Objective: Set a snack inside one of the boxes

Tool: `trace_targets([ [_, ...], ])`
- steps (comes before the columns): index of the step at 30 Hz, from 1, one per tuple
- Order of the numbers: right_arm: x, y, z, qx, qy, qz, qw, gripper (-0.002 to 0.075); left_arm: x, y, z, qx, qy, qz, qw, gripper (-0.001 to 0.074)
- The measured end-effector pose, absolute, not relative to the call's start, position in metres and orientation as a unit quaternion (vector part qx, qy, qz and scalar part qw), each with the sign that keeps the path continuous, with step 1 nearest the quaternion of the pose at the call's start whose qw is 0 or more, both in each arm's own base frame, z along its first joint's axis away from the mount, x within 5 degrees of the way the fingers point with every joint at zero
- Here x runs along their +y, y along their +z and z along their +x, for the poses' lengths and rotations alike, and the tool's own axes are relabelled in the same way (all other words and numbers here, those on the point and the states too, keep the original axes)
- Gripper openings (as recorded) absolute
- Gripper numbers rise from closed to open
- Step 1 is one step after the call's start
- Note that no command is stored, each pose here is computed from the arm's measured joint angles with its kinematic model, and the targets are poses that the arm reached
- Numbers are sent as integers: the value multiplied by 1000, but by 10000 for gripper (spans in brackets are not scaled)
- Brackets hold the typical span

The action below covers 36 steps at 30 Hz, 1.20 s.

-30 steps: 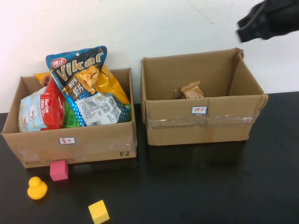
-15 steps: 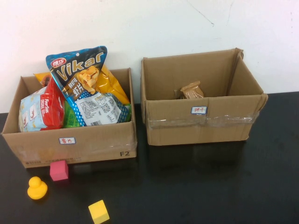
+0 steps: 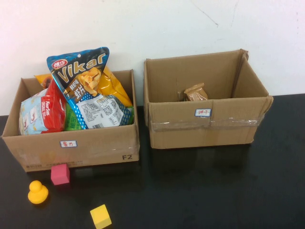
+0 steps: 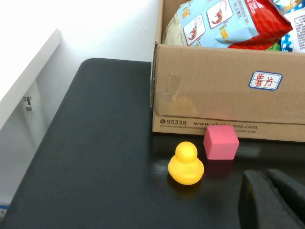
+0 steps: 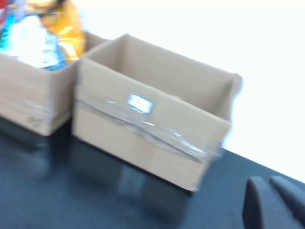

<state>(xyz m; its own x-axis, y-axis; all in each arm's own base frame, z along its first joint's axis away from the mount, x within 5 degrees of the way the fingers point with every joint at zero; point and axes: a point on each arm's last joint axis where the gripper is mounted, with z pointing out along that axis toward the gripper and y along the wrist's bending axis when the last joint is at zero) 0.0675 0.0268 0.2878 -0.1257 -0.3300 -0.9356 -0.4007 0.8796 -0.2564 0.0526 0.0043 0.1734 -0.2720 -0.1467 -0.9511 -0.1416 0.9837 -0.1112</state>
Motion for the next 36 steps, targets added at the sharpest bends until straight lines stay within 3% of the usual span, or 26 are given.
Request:
trace_targets([
  [12,7,197,54,769,-43,-127,625,-1,4,173,53,797,-2,-90,597,-2],
  [36,-1,168,52,814,-30,-53,578,-1,4,173,53,797,-2,-90,597,-2],
])
